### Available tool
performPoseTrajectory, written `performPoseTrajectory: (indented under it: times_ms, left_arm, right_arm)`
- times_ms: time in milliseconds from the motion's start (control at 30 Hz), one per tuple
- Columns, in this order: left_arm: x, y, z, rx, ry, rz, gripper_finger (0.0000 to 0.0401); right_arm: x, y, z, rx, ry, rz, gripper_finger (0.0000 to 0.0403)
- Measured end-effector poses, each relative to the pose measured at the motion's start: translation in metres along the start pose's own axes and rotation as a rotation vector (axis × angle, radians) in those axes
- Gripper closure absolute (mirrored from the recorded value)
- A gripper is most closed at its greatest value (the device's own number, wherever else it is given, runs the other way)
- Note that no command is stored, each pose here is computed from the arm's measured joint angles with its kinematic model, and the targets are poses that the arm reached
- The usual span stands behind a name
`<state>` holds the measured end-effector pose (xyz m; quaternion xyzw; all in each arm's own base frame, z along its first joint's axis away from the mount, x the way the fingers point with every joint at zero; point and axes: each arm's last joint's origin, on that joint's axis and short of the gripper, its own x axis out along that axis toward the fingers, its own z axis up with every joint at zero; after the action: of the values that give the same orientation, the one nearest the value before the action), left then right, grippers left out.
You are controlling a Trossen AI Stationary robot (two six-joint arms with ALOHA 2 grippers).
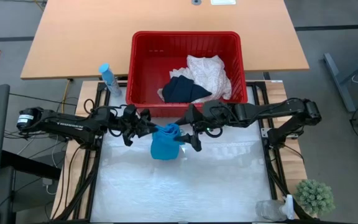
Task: Fold laundry
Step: Fold the blue shorts
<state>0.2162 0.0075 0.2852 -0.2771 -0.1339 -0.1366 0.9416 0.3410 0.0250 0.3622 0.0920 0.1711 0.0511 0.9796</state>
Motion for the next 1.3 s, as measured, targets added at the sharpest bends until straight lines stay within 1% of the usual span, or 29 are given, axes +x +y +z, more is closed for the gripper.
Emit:
performPoseTrajectory:
  times_ms: [67,133,233,300,400,533,567,700,767,867,933,1000,1133,1200,1300]
  left_arm:
    - [0.0,0.0,0.0,0.003,-0.001,0.001,0.0385]
    - [0.0,0.0,0.0,0.003,0.0,0.002,0.0385]
    - [0.0,0.0,0.0,0.005,-0.002,0.005,0.0385]
    - [0.0,0.001,0.0,0.018,-0.01,0.019,0.0385]
    - [0.0,0.003,-0.002,0.034,0.001,0.051,0.0385]
    - [-0.001,0.008,-0.007,0.07,0.041,0.122,0.0385]
    - [-0.001,0.009,-0.008,0.089,0.049,0.14,0.0385]
    - [-0.002,0.015,-0.009,0.192,0.068,0.211,0.0385]
    - [-0.004,0.019,-0.009,0.279,0.084,0.257,0.0385]
    - [-0.005,0.023,-0.009,0.44,0.1,0.313,0.0385]
    - [-0.005,0.024,-0.007,0.528,0.103,0.339,0.0385]
    - [-0.006,0.025,-0.007,0.59,0.107,0.361,0.0385]
    - [-0.006,0.027,-0.008,0.67,0.14,0.359,0.0385]
    - [-0.005,0.027,-0.013,0.67,0.186,0.343,0.0385]
    - [-0.004,0.028,-0.026,0.647,0.283,0.322,0.0385]
  right_arm:
    - [0.0,-0.001,-0.002,0.024,0.013,-0.039,0.0073]
    - [0.0,-0.002,-0.003,0.033,0.023,-0.073,0.0088]
    - [0.0,-0.004,-0.004,0.028,0.034,-0.087,0.0125]
    - [0.0,-0.005,-0.004,0.03,0.036,-0.09,0.0157]
    - [0.0,-0.005,-0.005,0.041,0.037,-0.103,0.0228]
    - [-0.001,-0.007,-0.005,0.031,0.038,-0.142,0.0354]
    - [-0.001,-0.009,-0.005,0.029,0.038,-0.147,0.0362]
    - [-0.002,-0.019,-0.005,0.053,0.042,-0.216,0.0361]
    - [-0.002,-0.023,-0.005,0.055,0.04,-0.264,0.0361]
    - [-0.003,-0.031,-0.004,0.043,0.032,-0.32,0.0361]
    - [-0.004,-0.034,-0.003,0.036,0.031,-0.334,0.0361]
    - [-0.004,-0.037,-0.003,0.015,0.034,-0.342,0.0361]
    - [-0.005,-0.037,-0.005,-0.023,0.057,-0.375,0.0361]
    - [-0.005,-0.034,-0.008,-0.043,0.084,-0.375,0.0361]
    - [0.007,-0.028,-0.016,-0.06,0.122,-0.369,0.0361]
